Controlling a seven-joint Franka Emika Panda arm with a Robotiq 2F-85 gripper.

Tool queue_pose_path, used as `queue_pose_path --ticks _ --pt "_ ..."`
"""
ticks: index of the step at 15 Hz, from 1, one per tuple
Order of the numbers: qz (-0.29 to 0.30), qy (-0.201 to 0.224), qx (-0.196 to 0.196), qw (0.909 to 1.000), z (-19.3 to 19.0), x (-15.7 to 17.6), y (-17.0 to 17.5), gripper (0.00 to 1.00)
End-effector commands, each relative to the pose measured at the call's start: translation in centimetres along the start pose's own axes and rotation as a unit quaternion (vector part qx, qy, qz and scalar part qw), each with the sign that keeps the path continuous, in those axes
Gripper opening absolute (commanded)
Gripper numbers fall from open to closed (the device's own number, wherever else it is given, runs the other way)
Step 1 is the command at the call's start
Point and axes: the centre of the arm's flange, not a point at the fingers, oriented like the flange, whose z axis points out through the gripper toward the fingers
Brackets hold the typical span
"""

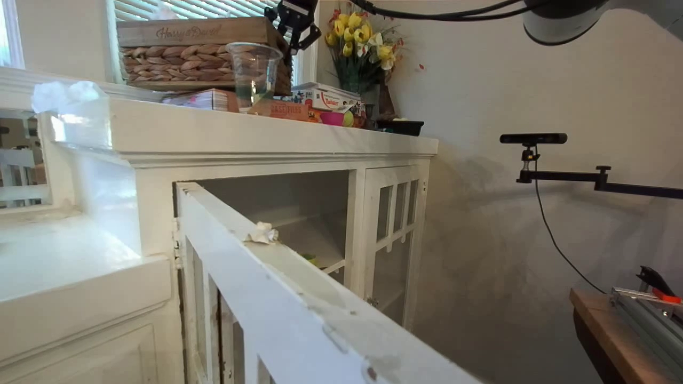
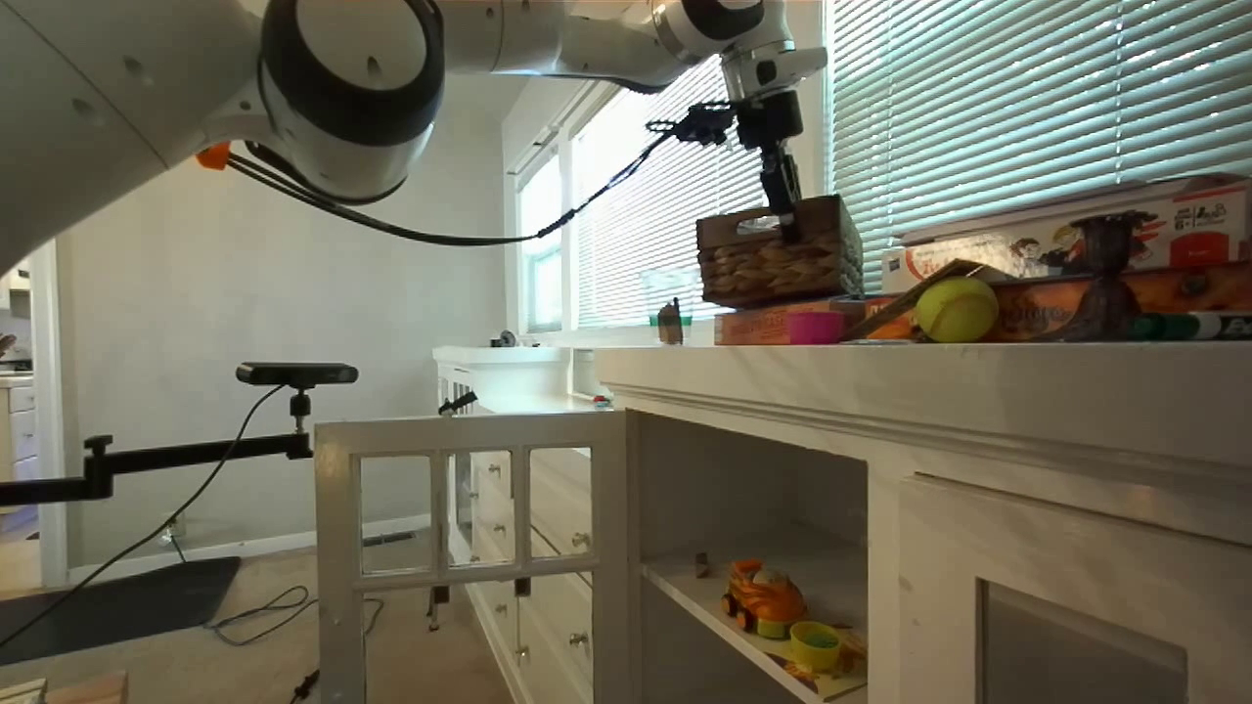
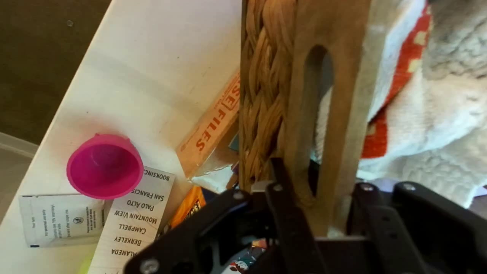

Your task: Move the wooden basket to the right

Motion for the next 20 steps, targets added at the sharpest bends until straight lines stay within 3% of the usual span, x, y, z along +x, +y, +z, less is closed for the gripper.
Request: queue_pose_path --ticks 1,6,12,20 --pt "0.020 0.014 0.031 0.9992 -2.4 -0.5 2.7 0.04" --pt "0.025 0.019 0.042 0.9986 -3.9 0.5 4.7 0.04" --pt "0.029 0.033 0.062 0.9971 -8.3 1.5 6.8 0.04" --pt "0.082 0.051 0.081 0.9921 -12.4 5.0 10.1 0.04"
